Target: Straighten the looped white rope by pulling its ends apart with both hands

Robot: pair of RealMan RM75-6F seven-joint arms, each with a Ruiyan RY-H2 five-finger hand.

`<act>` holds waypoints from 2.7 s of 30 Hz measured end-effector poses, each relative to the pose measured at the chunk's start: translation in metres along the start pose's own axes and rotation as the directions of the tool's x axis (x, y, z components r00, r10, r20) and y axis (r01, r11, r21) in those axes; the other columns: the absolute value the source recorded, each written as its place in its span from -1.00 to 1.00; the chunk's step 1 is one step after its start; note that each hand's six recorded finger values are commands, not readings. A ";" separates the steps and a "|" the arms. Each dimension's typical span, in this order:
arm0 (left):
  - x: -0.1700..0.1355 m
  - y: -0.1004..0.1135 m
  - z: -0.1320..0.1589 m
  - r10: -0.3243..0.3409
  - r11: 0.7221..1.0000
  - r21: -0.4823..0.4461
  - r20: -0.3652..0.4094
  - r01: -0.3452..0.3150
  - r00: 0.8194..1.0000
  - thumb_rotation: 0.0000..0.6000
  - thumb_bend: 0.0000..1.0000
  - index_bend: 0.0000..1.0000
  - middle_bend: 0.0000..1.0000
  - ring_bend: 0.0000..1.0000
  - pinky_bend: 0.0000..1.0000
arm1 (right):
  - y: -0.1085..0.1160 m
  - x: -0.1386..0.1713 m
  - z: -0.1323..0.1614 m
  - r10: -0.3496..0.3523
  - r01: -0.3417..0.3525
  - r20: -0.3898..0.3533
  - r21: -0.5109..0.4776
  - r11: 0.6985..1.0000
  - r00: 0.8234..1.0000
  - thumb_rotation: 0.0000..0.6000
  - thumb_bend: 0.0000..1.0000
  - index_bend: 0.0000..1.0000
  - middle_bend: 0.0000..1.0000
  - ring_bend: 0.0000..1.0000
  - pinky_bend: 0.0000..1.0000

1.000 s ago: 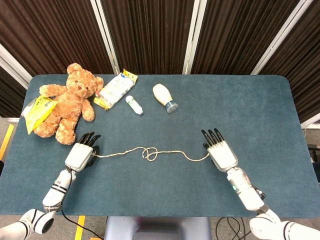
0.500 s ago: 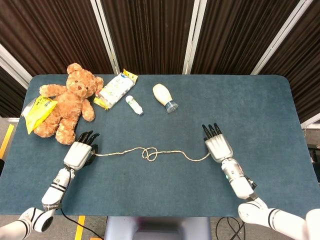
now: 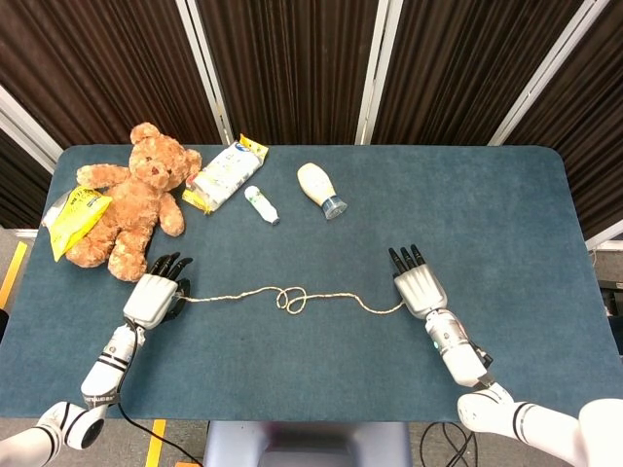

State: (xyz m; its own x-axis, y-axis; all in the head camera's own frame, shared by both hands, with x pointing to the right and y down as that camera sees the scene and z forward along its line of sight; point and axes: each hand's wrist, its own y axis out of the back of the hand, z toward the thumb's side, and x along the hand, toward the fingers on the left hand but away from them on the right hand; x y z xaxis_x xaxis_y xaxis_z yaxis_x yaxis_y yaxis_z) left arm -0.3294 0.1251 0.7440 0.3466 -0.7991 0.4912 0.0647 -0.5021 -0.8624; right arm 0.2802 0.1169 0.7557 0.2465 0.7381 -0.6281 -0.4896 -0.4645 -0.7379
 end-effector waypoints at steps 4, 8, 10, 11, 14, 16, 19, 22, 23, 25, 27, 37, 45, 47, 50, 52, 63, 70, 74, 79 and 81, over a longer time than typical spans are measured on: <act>0.000 0.001 -0.001 0.003 1.000 -0.003 -0.002 -0.003 1.000 1.00 -0.06 0.23 -0.77 -1.00 -0.77 | -0.001 0.000 0.000 0.003 -0.003 0.002 0.004 1.000 1.000 1.00 -0.16 0.29 -1.00 -1.00 -1.00; 0.000 0.000 -0.002 0.000 1.000 -0.001 -0.003 0.000 1.000 1.00 -0.06 0.23 -0.77 -1.00 -0.77 | -0.002 0.000 -0.001 0.005 -0.005 0.003 0.012 1.000 1.000 1.00 -0.10 0.36 -1.00 -1.00 -1.00; 0.000 0.000 -0.003 0.000 1.000 -0.001 -0.003 0.000 1.000 1.00 -0.06 0.23 -0.77 -1.00 -0.77 | -0.003 0.000 -0.001 0.009 -0.009 0.003 0.020 1.000 1.000 1.00 -0.04 0.39 -1.00 -1.00 -1.00; 0.000 0.000 -0.003 0.000 1.000 0.000 -0.003 0.000 1.000 1.00 -0.06 0.23 -0.77 -1.00 -0.77 | -0.004 0.000 -0.001 0.010 -0.010 0.004 0.023 1.000 1.000 1.00 -0.02 0.40 -1.00 -1.00 -1.00; 0.000 0.001 -0.003 0.000 1.000 0.001 -0.004 0.000 1.000 1.00 -0.06 0.23 -0.77 -1.00 -0.77 | -0.006 0.000 -0.001 0.016 -0.016 0.005 0.031 0.999 1.000 1.00 0.07 0.42 -1.00 -1.00 -1.00; 0.000 0.001 -0.004 0.000 1.000 0.001 -0.006 0.000 1.000 1.00 -0.06 0.23 -0.77 -1.00 -0.77 | -0.007 0.000 -0.001 0.025 -0.025 0.006 0.035 0.999 1.000 1.00 0.13 0.42 -1.00 -1.00 -1.00; 0.000 0.001 -0.005 0.002 1.000 0.002 -0.008 -0.002 1.000 1.00 -0.06 0.23 -0.77 -1.00 -0.77 | -0.008 0.000 -0.002 0.032 -0.032 0.007 0.036 0.999 0.999 1.00 0.16 0.44 -1.00 -1.00 -1.00; -0.001 0.003 -0.006 0.006 1.000 0.001 -0.010 -0.006 1.000 1.00 -0.07 0.23 -0.77 -1.00 -0.77 | -0.006 0.001 -0.003 0.028 -0.028 0.009 0.030 0.999 1.000 1.00 0.17 0.46 -0.99 -1.00 -1.00; -0.001 0.004 -0.006 0.008 1.000 0.001 -0.010 -0.008 1.000 1.00 -0.07 0.23 -0.77 -1.00 -0.77 | -0.004 0.002 -0.004 0.025 -0.026 0.011 0.028 0.999 1.000 1.00 0.18 0.46 -0.99 -1.00 -1.00; -0.001 0.005 -0.007 0.012 1.000 0.001 -0.011 -0.012 1.000 1.00 -0.07 0.23 -0.77 -1.00 -0.77 | -0.001 0.003 -0.007 0.018 -0.018 0.015 0.020 1.000 1.000 1.00 0.18 0.47 -0.99 -1.00 -1.00; -0.002 0.007 -0.008 0.017 1.000 0.002 -0.012 -0.017 1.000 1.00 -0.07 0.23 -0.77 -1.00 -0.77 | 0.002 0.005 -0.012 0.011 -0.011 0.021 0.011 1.000 1.000 1.00 0.18 0.47 -0.99 -1.00 -1.00; -0.015 0.011 -0.017 0.030 0.999 0.031 -0.022 -0.029 0.999 1.00 -0.07 0.23 -0.77 -1.00 -0.77 | 0.011 0.031 -0.065 -0.021 0.026 0.106 -0.047 0.999 0.994 1.00 0.18 0.48 -0.99 -1.00 -1.00; -0.043 0.012 -0.046 0.034 0.998 0.056 -0.071 -0.030 0.997 1.00 -0.06 0.23 -0.77 -1.00 -0.78 | 0.001 0.059 -0.120 -0.006 0.027 0.200 -0.103 0.994 0.980 1.00 0.18 0.48 -0.99 -1.00 -1.00; -0.048 0.012 -0.051 0.034 0.998 0.059 -0.078 -0.029 0.996 1.00 -0.07 0.23 -0.77 -1.00 -0.78 | -0.003 0.066 -0.133 0.001 0.026 0.224 -0.118 0.993 0.975 1.00 0.18 0.48 -0.99 -1.00 -1.00; -0.055 0.011 -0.057 0.030 0.998 0.065 -0.088 -0.025 0.996 1.00 -0.07 0.23 -0.77 -1.00 -0.78 | -0.010 0.075 -0.150 0.013 0.024 0.254 -0.141 0.990 0.967 1.00 0.18 0.48 -0.99 -1.00 -1.00; -0.059 0.011 -0.061 0.029 0.998 0.066 -0.094 -0.022 0.995 1.00 -0.06 0.23 -0.76 -1.00 -0.78 | -0.015 0.080 -0.162 0.022 0.021 0.275 -0.153 0.988 0.961 1.00 0.18 0.48 -0.99 -1.00 -1.00; -0.064 -0.002 -0.064 -0.010 0.998 0.056 -0.104 0.016 0.995 1.00 -0.06 0.23 -0.77 -1.00 -0.78 | -0.046 0.095 -0.193 0.082 -0.021 0.327 -0.186 0.982 0.942 1.00 0.18 0.48 -0.99 -1.00 -1.00; -0.059 -0.012 -0.061 -0.035 0.998 0.048 -0.105 0.040 0.994 1.00 -0.06 0.22 -0.76 -1.00 -0.78 | -0.062 0.095 -0.191 0.112 -0.053 0.323 -0.185 0.981 0.940 1.00 0.18 0.47 -0.99 -1.00 -1.00; -0.057 -0.021 -0.061 -0.062 0.997 0.045 -0.109 0.067 0.992 1.00 -0.06 0.22 -0.76 -1.00 -0.78 | -0.070 0.093 -0.187 0.131 -0.075 0.317 -0.184 0.980 0.939 1.00 0.18 0.41 -0.99 -1.00 -1.00; -0.057 -0.031 -0.062 -0.088 0.995 0.038 -0.117 0.093 0.989 1.00 -0.07 0.17 -0.76 -1.00 -0.78 | -0.080 0.090 -0.184 0.150 -0.092 0.313 -0.190 0.977 0.938 1.00 0.18 0.23 -0.99 -1.00 -1.00; -0.057 -0.034 -0.062 -0.096 0.994 0.032 -0.117 0.101 0.988 1.00 -0.07 0.13 -0.76 -1.00 -0.78 | -0.083 0.090 -0.183 0.154 -0.098 0.311 -0.190 0.977 0.938 1.00 0.18 0.18 -0.99 -1.00 -1.00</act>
State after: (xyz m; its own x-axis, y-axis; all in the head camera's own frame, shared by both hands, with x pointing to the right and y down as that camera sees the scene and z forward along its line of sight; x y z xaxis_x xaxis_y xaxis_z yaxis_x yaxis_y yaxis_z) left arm -0.4092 0.1670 0.7527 0.2271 -0.7801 0.5830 0.1294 -0.5692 -0.8119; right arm 0.4960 0.1316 0.7152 -0.1049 0.7727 -0.6261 -0.3432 -0.6190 -0.7064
